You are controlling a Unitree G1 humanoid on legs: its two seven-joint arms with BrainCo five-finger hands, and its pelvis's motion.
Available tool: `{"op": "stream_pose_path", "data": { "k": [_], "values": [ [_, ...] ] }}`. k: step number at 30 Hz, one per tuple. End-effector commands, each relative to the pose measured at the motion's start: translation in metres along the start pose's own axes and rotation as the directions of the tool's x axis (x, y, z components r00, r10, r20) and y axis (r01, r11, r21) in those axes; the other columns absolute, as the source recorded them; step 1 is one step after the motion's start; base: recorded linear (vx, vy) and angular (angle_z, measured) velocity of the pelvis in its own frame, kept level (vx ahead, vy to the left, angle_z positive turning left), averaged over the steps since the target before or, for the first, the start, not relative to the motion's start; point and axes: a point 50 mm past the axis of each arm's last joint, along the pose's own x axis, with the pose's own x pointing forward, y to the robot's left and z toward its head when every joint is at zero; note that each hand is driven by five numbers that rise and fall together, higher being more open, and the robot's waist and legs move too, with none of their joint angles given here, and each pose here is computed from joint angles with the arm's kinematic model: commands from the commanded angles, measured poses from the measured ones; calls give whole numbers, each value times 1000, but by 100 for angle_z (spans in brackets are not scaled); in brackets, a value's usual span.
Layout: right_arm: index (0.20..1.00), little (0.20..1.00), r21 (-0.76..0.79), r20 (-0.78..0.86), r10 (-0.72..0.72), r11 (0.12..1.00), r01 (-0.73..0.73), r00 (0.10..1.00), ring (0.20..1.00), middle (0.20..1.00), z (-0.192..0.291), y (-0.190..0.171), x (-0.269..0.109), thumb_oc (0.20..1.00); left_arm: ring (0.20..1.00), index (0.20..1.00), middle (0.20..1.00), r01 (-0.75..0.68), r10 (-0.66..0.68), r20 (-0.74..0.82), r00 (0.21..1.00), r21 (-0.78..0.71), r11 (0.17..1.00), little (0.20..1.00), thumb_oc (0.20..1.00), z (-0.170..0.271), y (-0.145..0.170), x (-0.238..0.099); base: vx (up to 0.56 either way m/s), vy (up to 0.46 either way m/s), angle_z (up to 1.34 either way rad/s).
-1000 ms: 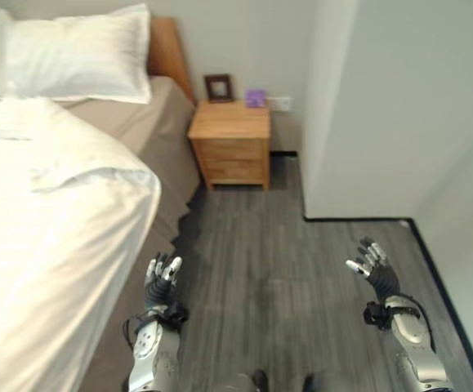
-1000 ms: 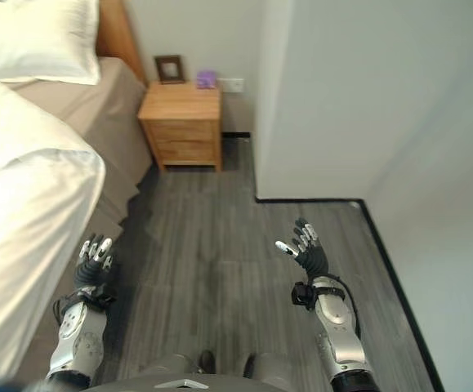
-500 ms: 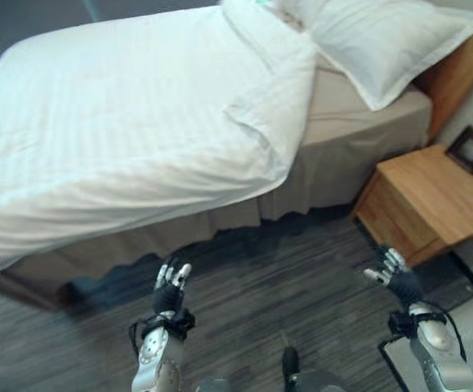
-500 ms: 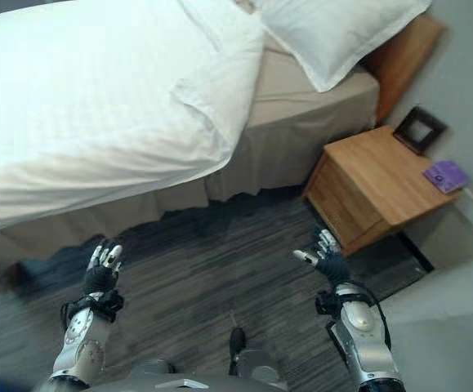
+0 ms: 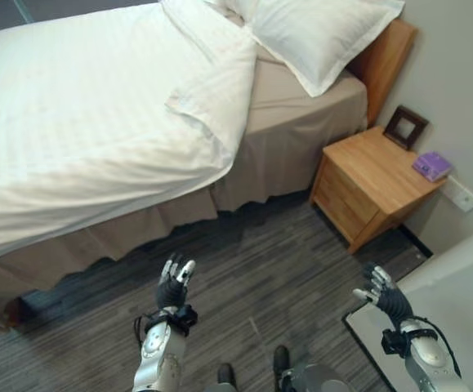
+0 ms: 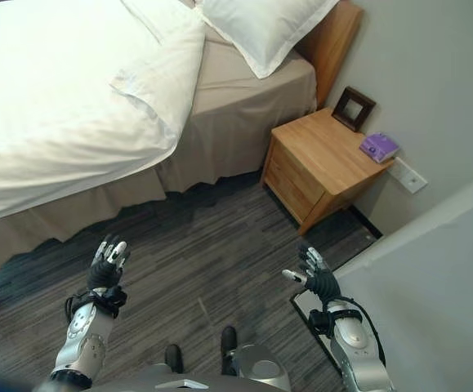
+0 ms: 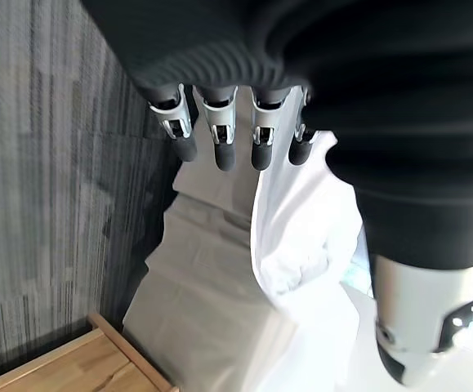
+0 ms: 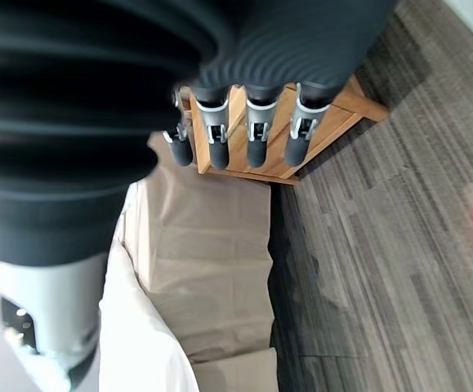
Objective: Making the bed.
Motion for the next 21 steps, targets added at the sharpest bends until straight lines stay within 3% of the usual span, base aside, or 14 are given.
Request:
{"op": "stream_pose_path", "data": {
  "k": [1,15,21],
  "values": [
    [1000,1000,-24,100,41,999,-39,994,1000,1000,17,9,10,1000,1000,1000,1000,-14,7,88,996,83,996,1000,1000,22,15,2,51,107,5],
    [1000,1000,-56,146,113,993,-106,983,1000,1000,31,26,26,1000,1000,1000,1000,-60,48,129,990,91,994,1000,1000,30,23,1,2,76,-17],
    [1000,1000,-14,147,138,990,-138,979,1000,1000,29,34,24,1000,1000,1000,1000,-26,7,159,987,118,993,1000,1000,40,16,7,256,-22,18]
  ]
}}
